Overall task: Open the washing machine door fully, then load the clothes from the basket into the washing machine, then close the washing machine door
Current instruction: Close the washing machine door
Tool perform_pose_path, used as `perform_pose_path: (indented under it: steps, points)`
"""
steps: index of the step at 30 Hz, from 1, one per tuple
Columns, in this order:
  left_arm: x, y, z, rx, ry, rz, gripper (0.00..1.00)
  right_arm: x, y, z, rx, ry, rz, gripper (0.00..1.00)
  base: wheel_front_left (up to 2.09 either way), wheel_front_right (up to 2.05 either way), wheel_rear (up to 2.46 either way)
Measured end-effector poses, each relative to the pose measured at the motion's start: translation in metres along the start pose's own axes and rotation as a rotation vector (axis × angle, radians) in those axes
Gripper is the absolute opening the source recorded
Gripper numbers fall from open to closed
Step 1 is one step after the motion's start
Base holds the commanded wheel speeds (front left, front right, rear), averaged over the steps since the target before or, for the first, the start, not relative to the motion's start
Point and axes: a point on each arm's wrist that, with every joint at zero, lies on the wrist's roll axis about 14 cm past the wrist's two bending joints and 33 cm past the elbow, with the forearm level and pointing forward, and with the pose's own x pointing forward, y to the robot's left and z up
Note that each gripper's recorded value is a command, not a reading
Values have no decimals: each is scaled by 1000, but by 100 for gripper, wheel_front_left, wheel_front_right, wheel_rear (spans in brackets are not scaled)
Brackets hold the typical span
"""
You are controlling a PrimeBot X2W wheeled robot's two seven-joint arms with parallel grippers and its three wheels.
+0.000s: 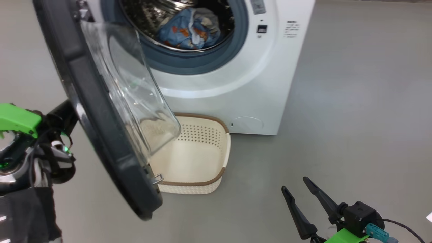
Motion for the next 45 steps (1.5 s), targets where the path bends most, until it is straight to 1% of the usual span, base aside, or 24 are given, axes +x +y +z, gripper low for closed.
perform_pose_path:
  steps: [6,13,22,29,45]
  points:
    - [29,-6,-23,-8,11,-55,0,-14,-9,5,-5,-14,-48,100,0,0,0]
    - [61,-11,-55,26,55,-83,0,-24,-17,11,-7,-33,-91,100,0,0,0]
    - [89,-9,-73,36,58,-94,0,-32,-29,19,-18,-52,-136,100,0,0,0]
    - [100,-8,-81,31,60,-95,0,-41,-35,21,-24,-59,-167,100,0,0,0]
    - [102,-5,-91,29,49,-79,0,-49,-32,30,-38,-83,-171,100,0,0,0]
